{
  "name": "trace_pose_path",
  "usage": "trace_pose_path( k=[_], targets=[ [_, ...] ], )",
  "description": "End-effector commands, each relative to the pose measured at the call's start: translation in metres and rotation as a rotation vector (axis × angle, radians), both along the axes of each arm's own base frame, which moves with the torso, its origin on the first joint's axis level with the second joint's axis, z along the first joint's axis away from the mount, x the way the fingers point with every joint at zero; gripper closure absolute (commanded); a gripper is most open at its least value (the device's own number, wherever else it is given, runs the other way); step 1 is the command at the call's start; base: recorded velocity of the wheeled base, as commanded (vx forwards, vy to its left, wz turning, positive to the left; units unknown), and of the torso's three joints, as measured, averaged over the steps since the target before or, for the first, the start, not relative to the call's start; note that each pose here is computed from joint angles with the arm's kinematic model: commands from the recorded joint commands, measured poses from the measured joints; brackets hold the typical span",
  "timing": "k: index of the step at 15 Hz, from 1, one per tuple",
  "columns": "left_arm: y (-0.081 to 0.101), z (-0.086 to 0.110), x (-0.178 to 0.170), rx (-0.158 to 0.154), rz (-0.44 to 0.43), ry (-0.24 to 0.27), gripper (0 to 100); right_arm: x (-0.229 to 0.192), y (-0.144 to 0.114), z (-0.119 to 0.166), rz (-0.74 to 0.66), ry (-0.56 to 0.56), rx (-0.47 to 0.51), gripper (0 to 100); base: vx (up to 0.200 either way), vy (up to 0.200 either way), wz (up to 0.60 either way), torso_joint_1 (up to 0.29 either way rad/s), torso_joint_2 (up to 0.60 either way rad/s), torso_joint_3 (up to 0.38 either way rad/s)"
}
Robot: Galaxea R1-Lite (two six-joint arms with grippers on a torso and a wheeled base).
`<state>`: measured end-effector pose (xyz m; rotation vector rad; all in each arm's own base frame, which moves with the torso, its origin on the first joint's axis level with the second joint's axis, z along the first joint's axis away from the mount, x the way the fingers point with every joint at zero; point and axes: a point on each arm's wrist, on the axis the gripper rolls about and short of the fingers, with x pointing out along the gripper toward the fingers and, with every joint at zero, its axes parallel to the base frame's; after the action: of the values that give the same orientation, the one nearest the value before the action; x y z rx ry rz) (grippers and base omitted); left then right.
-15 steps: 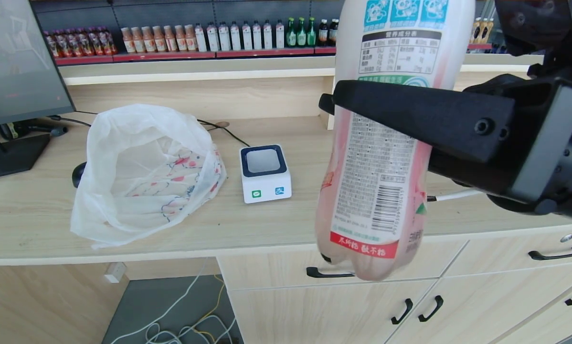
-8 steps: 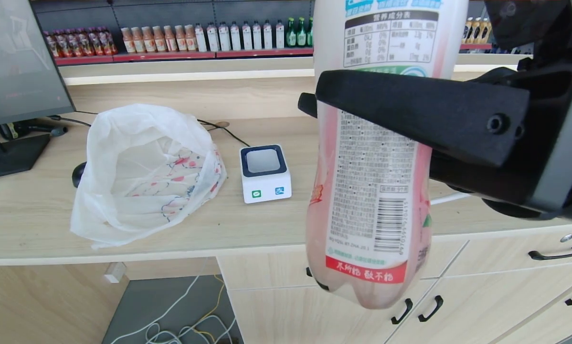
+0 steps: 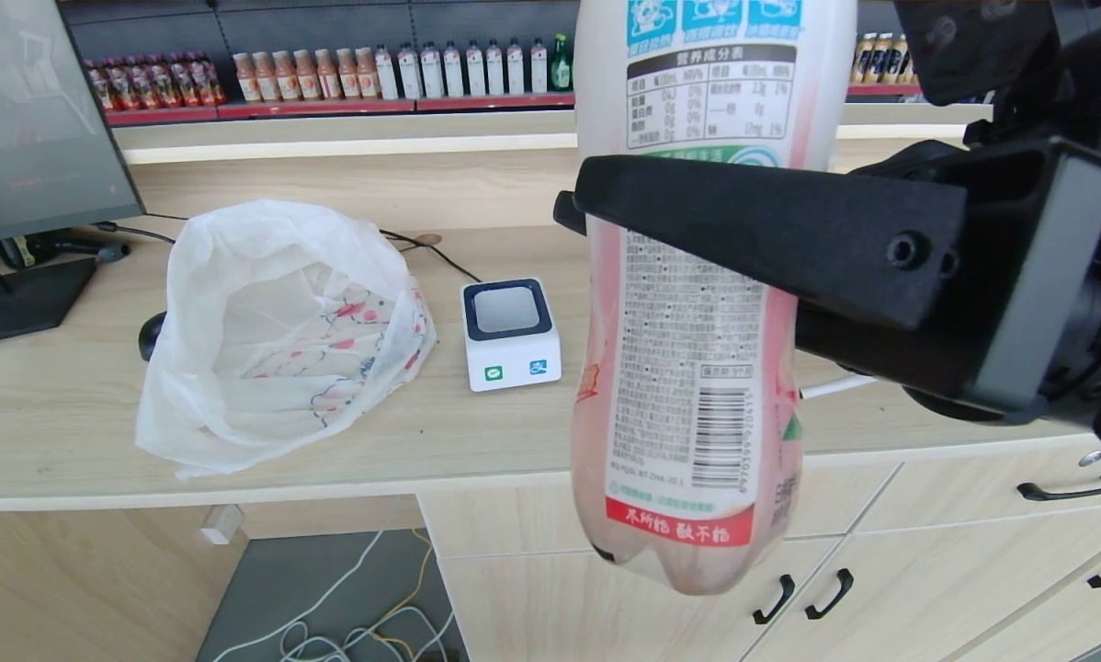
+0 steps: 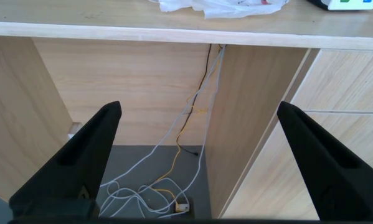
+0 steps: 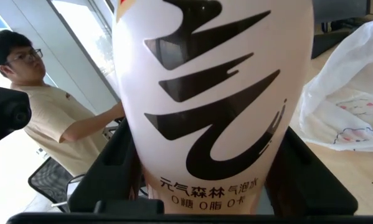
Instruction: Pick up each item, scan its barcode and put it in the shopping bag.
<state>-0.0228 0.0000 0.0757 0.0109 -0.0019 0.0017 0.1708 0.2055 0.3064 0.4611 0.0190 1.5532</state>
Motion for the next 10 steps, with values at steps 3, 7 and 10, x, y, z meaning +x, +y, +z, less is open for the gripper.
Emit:
trace_pose_path(
  k=[3, 7, 10],
  targets=[
    [0.0000, -0.0001, 0.0000, 0.000, 0.001, 0.000, 0, 0.0004, 0.0007, 0.0005, 0.001, -0.001, 0.002, 100, 0.000, 0.000, 0.00, 0.000, 0.00, 0.000],
    [0.0000, 0.0001, 0.0000, 0.000, 0.000, -0.001, 0, -0.0002, 0.0014, 0.0074, 0.004, -0.021, 0.019, 100, 0.000, 0.000, 0.00, 0.000, 0.00, 0.000],
    [0.0000, 0.0001, 0.0000, 0.000, 0.001, -0.001, 0, -0.0015, 0.0023, 0.0093, 0.007, -0.025, 0.026, 100, 0.000, 0.000, 0.00, 0.000, 0.00, 0.000]
  ],
)
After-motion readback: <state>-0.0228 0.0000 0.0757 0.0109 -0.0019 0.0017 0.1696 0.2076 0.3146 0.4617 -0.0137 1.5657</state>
